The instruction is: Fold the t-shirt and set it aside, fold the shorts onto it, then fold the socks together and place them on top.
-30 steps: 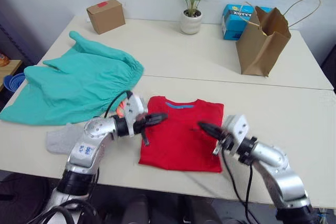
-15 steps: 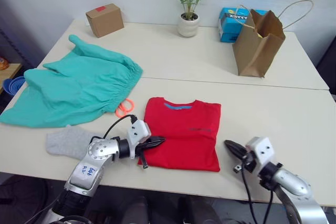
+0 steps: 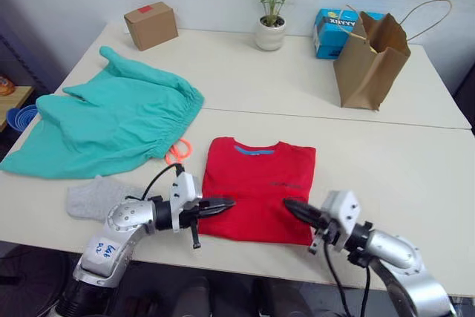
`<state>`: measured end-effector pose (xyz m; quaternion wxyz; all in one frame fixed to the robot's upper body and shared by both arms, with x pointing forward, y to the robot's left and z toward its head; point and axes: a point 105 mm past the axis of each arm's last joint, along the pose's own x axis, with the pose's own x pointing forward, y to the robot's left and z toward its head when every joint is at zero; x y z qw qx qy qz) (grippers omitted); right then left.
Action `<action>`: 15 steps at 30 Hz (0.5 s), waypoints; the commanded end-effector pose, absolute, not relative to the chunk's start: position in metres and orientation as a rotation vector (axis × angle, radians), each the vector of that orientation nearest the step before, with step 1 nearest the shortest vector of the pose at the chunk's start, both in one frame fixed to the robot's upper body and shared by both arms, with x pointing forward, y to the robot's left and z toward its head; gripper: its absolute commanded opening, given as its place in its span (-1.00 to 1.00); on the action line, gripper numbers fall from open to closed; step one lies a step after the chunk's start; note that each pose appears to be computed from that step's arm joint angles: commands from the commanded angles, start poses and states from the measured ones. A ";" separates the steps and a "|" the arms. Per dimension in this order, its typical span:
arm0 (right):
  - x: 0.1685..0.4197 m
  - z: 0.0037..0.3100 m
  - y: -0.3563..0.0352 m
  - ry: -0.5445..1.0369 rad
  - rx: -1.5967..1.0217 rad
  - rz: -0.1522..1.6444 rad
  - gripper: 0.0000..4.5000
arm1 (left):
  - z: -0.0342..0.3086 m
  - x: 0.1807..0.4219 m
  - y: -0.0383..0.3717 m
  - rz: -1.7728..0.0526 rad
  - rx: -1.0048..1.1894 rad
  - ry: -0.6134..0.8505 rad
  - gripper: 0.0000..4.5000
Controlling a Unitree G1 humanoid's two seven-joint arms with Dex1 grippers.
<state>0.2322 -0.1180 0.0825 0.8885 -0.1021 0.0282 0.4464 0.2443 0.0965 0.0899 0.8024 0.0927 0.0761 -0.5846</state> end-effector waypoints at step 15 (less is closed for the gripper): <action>0.204 0.109 -0.172 0.295 0.043 1.024 -0.75 | 0.170 0.270 0.131 -1.173 0.207 -0.087 -0.83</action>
